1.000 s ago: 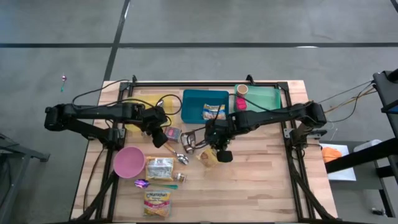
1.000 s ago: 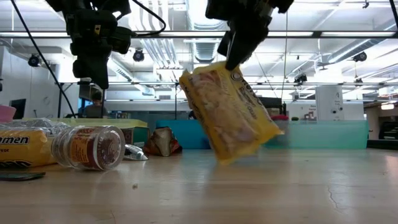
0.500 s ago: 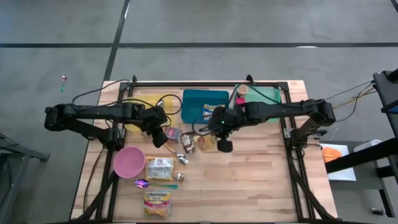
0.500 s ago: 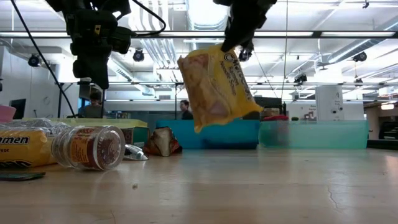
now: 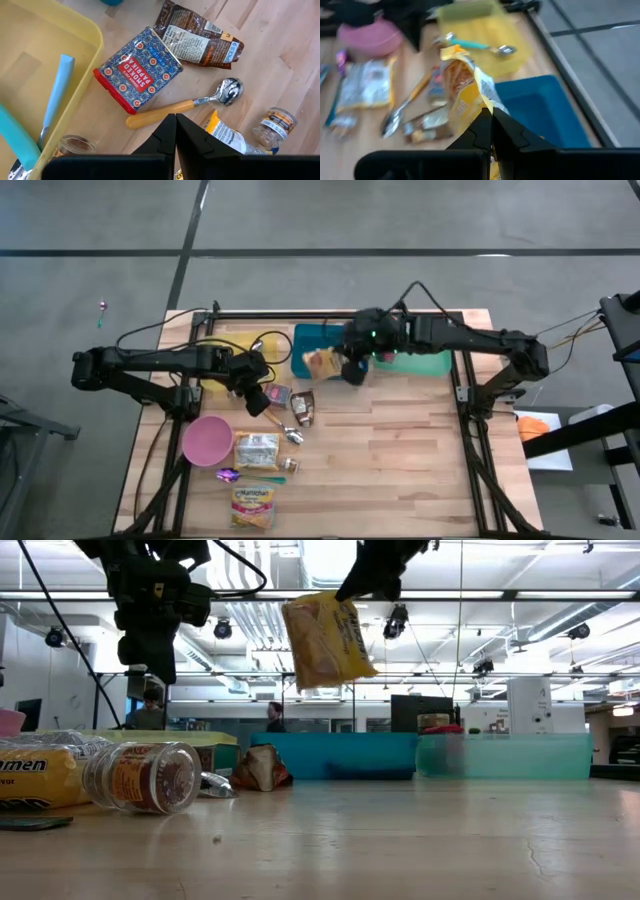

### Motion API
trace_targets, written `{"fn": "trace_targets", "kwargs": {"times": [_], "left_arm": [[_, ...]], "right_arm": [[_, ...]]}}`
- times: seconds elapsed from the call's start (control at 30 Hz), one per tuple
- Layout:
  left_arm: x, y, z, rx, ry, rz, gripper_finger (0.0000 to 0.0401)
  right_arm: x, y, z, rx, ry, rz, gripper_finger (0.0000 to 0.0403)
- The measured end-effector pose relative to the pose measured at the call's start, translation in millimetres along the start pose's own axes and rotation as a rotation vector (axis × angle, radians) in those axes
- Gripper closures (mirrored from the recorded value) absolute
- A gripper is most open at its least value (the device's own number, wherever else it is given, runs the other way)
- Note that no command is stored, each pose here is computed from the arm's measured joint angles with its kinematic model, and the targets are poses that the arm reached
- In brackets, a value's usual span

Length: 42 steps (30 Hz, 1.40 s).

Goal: Pick & Place Food Item
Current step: Put the right yellow noodle pack into the blue bin

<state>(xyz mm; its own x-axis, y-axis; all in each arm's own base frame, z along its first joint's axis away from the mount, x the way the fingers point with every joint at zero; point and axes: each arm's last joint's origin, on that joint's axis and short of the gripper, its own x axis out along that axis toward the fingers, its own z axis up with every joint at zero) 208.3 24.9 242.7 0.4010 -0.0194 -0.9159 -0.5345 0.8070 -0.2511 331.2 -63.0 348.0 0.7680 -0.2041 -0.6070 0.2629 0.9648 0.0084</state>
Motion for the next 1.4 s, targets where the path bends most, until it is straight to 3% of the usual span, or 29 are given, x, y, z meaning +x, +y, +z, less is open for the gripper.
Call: {"fn": "trace_targets", "kwargs": {"times": [0.37,0.73,0.87,1.4], "left_arm": [[-7,0,0,-0.016,-0.051,0.022,0.0384],[-68,-1,-3,0.036,-0.488,-0.149,0.0384],[-83,2,-9,0.049,-0.569,-0.174,0.0384],[-93,5,-14,0.091,-0.628,-0.149,0.0384]], "right_arm": [[35,-48,5,0.124,-0.075,-0.117,0.0395],[74,-69,-1,0.311,-0.089,-0.059,0.0395],[85,-72,-2,0.363,-0.111,-0.038,0.0395],[121,-76,-20,0.57,-0.037,-0.027,0.0395]]}}
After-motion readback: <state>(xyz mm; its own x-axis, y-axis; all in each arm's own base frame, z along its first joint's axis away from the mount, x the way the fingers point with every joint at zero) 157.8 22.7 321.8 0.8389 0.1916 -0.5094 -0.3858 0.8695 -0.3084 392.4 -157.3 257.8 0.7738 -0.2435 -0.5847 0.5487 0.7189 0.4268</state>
